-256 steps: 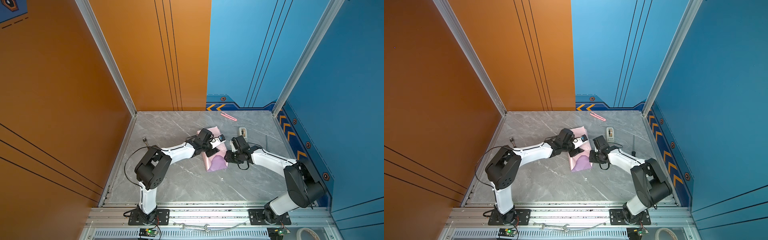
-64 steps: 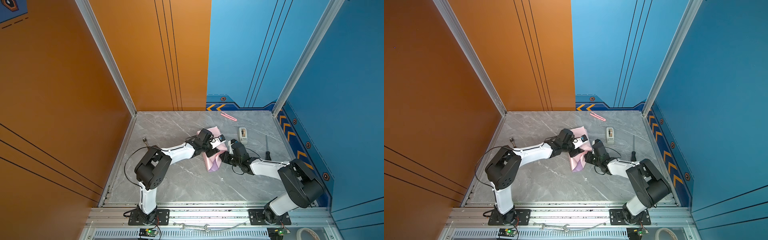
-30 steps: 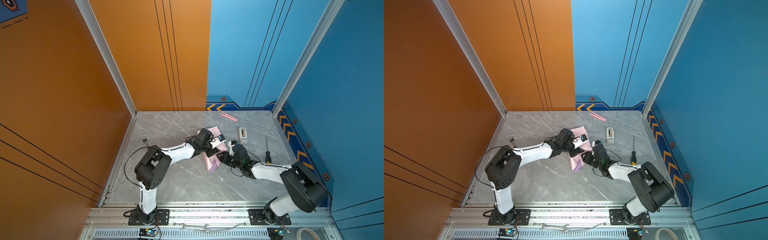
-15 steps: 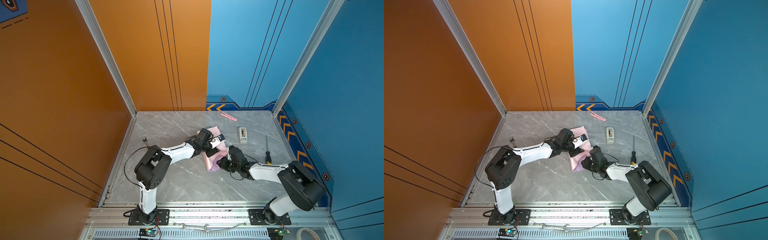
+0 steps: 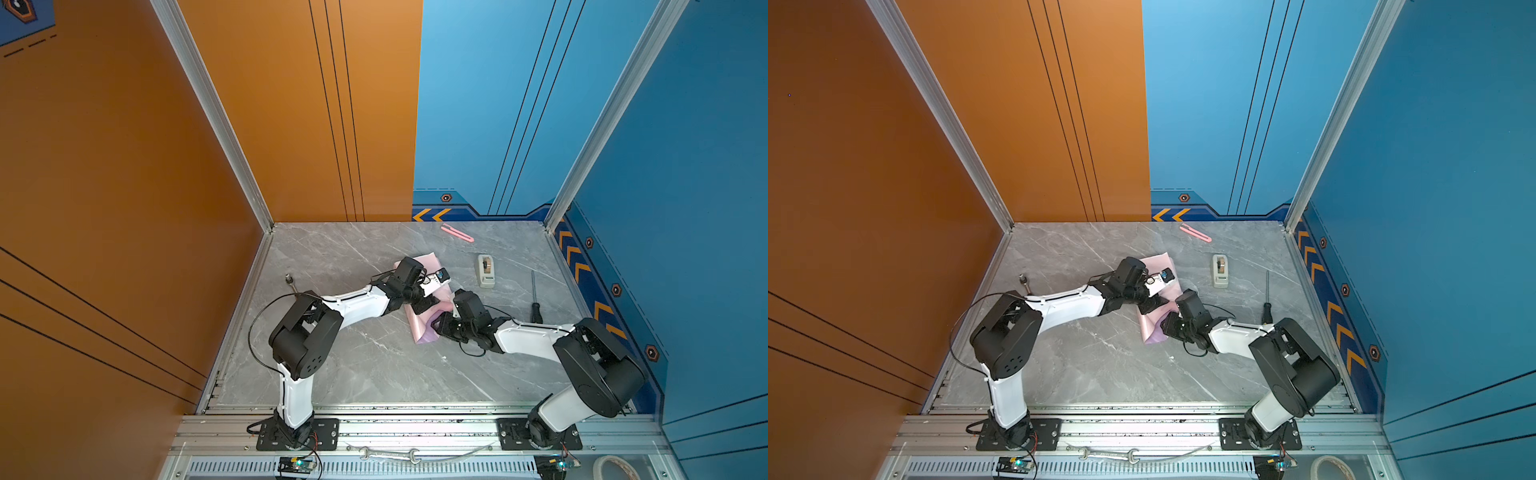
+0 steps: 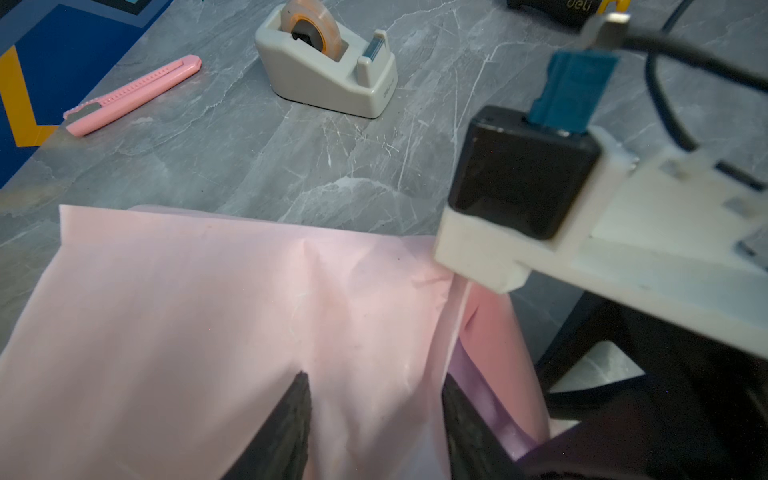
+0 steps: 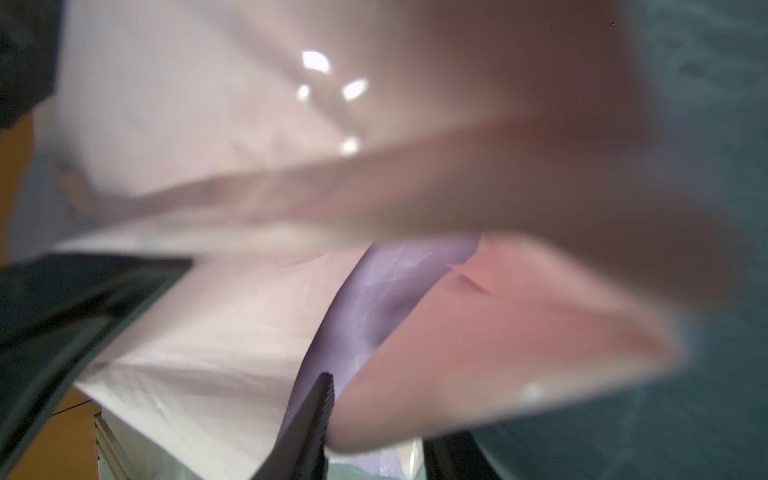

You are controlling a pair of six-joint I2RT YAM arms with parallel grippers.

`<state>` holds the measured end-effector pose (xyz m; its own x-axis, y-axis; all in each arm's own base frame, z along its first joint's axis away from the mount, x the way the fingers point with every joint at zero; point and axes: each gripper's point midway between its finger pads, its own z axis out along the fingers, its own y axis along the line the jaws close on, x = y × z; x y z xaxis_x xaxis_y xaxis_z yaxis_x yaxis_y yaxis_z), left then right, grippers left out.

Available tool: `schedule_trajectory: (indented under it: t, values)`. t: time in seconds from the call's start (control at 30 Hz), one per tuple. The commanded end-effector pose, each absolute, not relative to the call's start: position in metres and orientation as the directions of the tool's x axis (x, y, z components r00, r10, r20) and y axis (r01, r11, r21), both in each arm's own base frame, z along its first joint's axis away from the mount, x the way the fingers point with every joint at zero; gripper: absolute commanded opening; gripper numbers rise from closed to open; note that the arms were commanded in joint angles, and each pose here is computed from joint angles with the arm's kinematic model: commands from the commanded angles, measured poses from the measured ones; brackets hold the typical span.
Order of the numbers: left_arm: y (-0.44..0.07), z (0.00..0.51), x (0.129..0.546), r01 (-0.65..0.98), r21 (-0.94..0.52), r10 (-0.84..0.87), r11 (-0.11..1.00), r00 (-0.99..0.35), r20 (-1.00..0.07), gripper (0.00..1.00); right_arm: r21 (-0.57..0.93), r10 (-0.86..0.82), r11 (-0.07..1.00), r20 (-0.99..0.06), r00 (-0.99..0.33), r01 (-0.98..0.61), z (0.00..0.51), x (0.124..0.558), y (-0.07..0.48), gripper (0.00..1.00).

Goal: Wrap the gift box in paper

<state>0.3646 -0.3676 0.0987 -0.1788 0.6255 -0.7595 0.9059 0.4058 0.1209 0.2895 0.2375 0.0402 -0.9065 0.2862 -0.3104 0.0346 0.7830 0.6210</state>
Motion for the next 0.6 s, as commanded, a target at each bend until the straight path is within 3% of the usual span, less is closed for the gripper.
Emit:
schedule_trajectory:
  t: [0.0, 0.37, 0.57]
  values:
    - [-0.357, 0.075, 0.349, 0.916, 0.048, 0.656, 0.399, -0.248, -0.713, 0.49, 0.639, 0.301, 0.769, -0.359, -0.883, 0.002, 0.058, 0.296, 0.231, 0.43]
    - [-0.357, 0.075, 0.349, 0.916, 0.049, 0.656, 0.399, -0.248, -0.713, 0.49, 0.775, 0.437, 0.632, -0.337, -0.834, 0.018, 0.081, 0.306, 0.205, 0.45]
    - [-0.358, 0.075, 0.349, 0.916, 0.047, 0.656, 0.398, -0.248, -0.713, 0.49, 0.791, 0.471, 0.611, -0.322, -0.821, 0.04, 0.079, 0.305, 0.194, 0.32]
